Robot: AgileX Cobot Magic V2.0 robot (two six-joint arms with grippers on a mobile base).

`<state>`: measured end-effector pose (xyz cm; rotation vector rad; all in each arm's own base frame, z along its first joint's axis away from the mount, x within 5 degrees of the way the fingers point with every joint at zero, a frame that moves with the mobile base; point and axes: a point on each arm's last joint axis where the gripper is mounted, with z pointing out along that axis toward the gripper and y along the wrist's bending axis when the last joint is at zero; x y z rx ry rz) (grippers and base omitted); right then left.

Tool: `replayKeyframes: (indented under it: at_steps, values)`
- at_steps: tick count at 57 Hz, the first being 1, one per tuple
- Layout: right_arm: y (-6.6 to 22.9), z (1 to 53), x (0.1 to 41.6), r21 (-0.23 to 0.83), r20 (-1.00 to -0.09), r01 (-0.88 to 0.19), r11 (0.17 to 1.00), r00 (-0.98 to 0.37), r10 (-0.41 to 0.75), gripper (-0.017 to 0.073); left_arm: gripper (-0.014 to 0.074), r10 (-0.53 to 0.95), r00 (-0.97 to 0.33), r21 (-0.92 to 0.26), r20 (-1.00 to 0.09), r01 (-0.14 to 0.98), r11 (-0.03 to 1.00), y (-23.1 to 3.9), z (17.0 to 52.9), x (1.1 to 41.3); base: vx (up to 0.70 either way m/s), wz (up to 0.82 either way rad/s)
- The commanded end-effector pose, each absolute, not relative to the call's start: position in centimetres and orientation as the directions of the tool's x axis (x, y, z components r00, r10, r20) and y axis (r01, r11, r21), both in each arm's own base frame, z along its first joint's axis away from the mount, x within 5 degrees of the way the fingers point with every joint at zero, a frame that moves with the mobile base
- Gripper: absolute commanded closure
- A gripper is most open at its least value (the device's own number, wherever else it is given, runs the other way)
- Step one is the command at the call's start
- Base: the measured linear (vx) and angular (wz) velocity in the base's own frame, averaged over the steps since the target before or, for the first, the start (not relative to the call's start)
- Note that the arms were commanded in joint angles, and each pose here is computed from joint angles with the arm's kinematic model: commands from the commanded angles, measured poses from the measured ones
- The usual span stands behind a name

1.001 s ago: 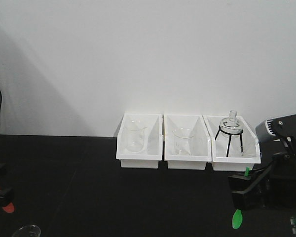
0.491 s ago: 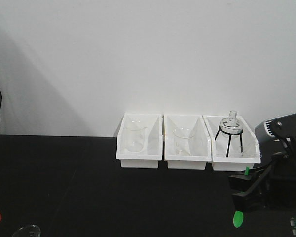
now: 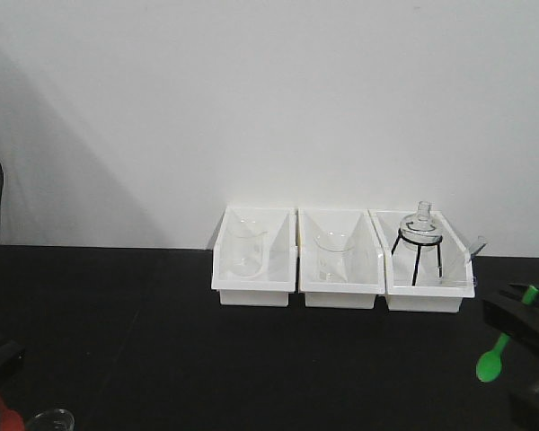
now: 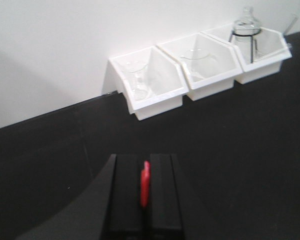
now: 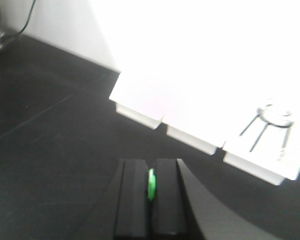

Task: Sort red and green spoons into left cabinet
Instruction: 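Lift the red spoon out of the beaker and raise both grippers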

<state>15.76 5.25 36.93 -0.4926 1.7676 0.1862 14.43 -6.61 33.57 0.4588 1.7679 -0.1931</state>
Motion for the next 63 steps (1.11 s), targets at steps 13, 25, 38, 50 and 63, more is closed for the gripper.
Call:
replayKeyframes:
  at_steps: [13,25,38,50,63]
  values:
    - [3.5,35.9,10.5,-0.153,-0.987,-0.337,0.929,0.008,-0.159,0.0564,0.06,0.096,-0.053,0.059,-0.994,0.48,0.875,-7.4,36.0,13.3,0.0,0.0]
    - [3.1,34.7,8.8,-0.164,-0.986,-0.327,0.931,0.045,-0.158,0.0564,0.06,0.093,-0.007,0.079,-0.996,0.476,0.876,-6.9,36.6,12.5,0.0,0.0]
    - [3.1,34.3,8.8,-0.163,-0.986,-0.337,0.927,0.029,-0.163,0.0564,0.06,0.115,-0.047,0.08,-0.992,0.47,0.879,-6.9,36.1,12.6,0.0,0.0]
    - [3.1,34.3,8.8,-0.163,-0.986,-0.337,0.927,0.029,-0.163,0.0564,0.06,0.13,-0.077,0.08,-0.989,0.464,0.882,-6.8,35.8,12.6,0.0,0.0]
    - [3.1,34.3,8.8,-0.163,-0.986,-0.337,0.927,0.029,-0.163,0.0564,0.06,0.13,-0.077,0.08,-0.989,0.464,0.882,-6.8,35.8,12.6,0.0,0.0]
